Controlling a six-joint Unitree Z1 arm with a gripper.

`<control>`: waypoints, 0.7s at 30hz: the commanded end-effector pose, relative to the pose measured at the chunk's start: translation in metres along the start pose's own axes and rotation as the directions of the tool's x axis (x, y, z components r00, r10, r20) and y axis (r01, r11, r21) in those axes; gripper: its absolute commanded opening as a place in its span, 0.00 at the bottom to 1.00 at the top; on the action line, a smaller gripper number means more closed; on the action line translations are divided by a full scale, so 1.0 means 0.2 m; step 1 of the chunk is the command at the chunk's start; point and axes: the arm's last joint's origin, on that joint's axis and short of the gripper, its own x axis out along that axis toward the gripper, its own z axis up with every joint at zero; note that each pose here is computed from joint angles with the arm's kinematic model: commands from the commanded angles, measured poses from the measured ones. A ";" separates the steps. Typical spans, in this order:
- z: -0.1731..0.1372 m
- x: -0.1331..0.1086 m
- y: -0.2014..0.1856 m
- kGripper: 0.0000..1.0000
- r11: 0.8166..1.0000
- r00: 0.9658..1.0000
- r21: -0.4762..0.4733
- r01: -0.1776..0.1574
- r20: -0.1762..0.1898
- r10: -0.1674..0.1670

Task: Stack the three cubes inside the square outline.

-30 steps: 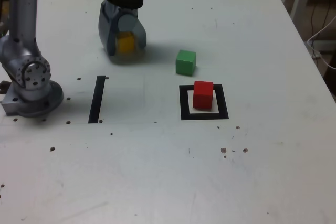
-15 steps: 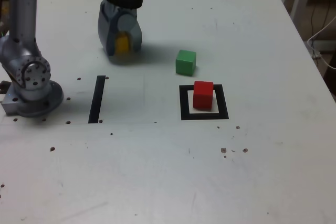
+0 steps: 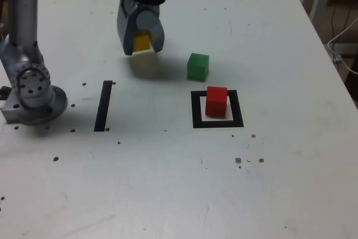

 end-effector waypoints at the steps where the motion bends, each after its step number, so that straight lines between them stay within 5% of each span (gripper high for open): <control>1: 0.00 -0.08 -0.08 0.28 0.999 1.000 0.033 -0.017 0.025 0.017; 8: 0.01 -0.23 -0.29 0.28 0.992 0.997 0.116 -0.042 0.065 0.035; 21: 0.03 -0.37 -0.62 0.27 0.968 0.995 0.248 -0.029 0.098 0.005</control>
